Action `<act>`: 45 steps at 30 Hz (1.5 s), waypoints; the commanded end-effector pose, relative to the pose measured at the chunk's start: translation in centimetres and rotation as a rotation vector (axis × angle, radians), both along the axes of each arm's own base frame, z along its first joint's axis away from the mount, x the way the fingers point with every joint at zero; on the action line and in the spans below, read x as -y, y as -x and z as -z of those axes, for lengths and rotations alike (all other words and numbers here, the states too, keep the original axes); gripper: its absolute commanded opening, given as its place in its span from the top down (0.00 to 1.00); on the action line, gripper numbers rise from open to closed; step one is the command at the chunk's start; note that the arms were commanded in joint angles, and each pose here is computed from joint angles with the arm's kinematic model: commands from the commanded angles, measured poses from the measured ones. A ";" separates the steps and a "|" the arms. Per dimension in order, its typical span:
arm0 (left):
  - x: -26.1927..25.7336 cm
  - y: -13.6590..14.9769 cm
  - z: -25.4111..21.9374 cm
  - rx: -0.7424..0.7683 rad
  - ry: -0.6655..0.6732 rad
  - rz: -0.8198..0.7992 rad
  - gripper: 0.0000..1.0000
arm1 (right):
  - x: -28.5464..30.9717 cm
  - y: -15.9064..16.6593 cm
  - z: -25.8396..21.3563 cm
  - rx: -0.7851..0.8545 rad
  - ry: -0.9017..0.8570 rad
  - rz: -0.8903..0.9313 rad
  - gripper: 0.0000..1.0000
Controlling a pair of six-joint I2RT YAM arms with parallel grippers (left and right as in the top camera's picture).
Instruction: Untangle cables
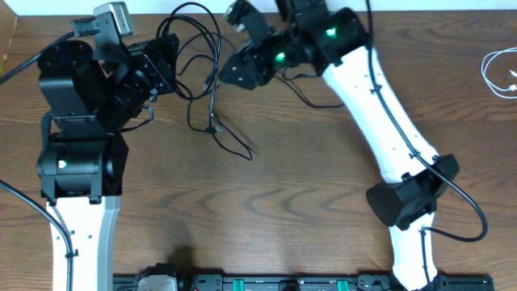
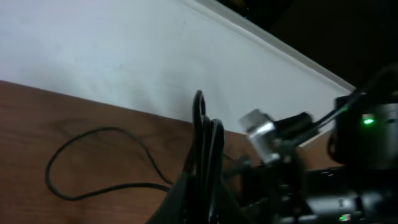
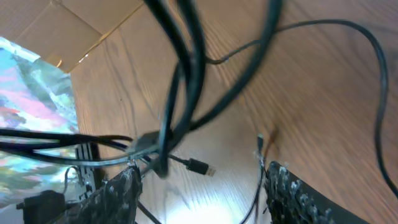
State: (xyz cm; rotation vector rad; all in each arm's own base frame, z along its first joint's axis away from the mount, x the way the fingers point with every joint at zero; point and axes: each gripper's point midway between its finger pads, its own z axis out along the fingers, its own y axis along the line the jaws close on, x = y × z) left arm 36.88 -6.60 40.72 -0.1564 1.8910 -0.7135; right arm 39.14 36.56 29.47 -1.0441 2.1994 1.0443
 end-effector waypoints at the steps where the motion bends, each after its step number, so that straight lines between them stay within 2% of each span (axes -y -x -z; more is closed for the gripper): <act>1: 0.8 0.8 -2.0 0.042 0.028 0.042 0.93 | -1.4 0.9 0.2 -0.027 -0.019 -0.026 0.39; 10: 0.7 0.8 -2.0 0.058 -0.005 0.047 0.93 | 0.7 -0.3 3.6 -0.082 0.115 0.067 0.39; 17: 0.3 0.5 -2.3 0.073 -0.012 0.022 0.93 | 3.1 -0.5 4.1 -0.161 0.121 0.084 0.36; 26: -2.0 -0.5 -2.4 0.084 -0.048 -0.114 0.93 | 1.9 2.6 4.9 -0.165 0.169 -0.023 0.30; 35: -2.3 -1.3 -2.8 0.112 -0.051 -0.133 0.93 | -1.1 5.1 7.5 -0.200 0.188 -0.098 0.28; 45: -3.5 -1.6 -3.2 0.126 -0.066 -0.203 0.93 | -3.5 7.8 9.8 -0.240 0.184 -0.178 0.21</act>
